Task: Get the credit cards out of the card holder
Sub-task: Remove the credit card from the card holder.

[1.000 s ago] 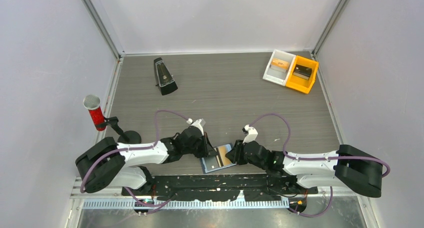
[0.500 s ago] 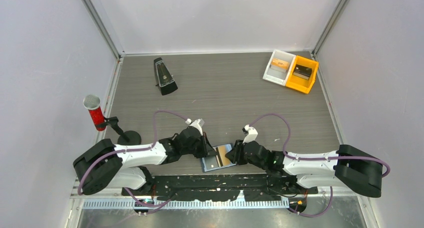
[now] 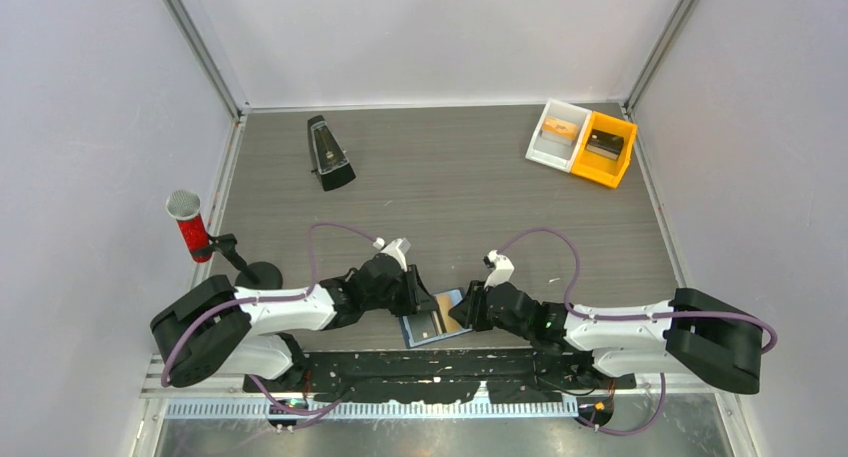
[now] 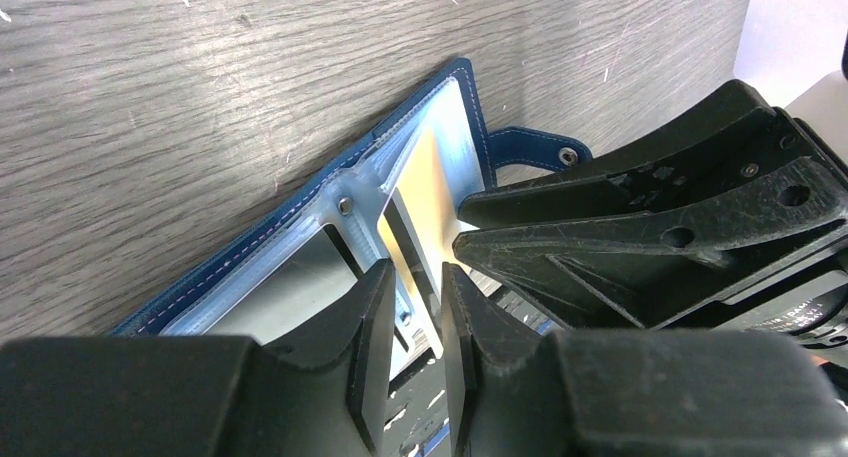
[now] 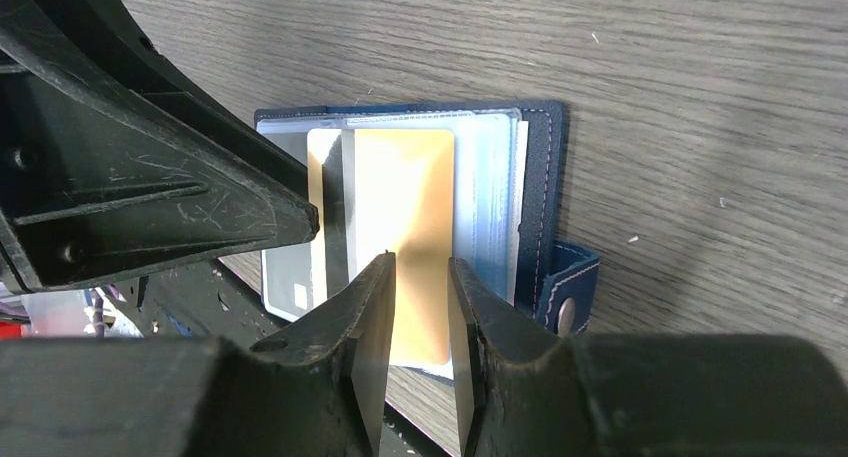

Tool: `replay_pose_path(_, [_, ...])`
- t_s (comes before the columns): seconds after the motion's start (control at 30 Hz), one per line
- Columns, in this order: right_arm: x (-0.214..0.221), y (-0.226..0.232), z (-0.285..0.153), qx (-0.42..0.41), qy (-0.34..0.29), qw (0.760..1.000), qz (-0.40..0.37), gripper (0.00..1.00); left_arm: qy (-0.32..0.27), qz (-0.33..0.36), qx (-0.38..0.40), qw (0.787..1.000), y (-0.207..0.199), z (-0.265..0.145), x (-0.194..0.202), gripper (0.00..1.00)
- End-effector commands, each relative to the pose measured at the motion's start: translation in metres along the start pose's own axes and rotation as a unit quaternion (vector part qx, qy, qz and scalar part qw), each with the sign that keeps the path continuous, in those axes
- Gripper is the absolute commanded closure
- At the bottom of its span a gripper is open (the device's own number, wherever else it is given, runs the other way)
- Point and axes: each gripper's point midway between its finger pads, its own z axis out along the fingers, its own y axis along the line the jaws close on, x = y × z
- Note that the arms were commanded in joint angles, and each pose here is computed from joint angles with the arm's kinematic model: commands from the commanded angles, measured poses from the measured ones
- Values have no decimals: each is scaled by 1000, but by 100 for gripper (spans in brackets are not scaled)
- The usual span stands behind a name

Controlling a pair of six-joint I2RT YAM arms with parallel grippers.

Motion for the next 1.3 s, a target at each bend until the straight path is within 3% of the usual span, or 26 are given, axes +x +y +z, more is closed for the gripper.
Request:
replay_pose_path(0.0, [4,-7,-2,15,9,1000,-1,67,-15,-7,24,1000,-16,1,-9,75])
replay_pose_path(0.33, [5,-10,-3,15,8,1000,0,67,-19,-10,30,999,-18,1,-11,84])
replay_pose_path(0.83, [3,-6,-2,12,6,1000,4,67,-20,-28,9,999,-9,8,-10,76])
replay_pose_path(1.1, [0,-12,-5,25,-2,1000,1,67,-41,-37,18,998,-10,-1,-15,100])
replay_pose_path(1.27, [1,-16,-6,30,-4,1000,0,67,-52,-51,-13,997,4,-9,-15,100])
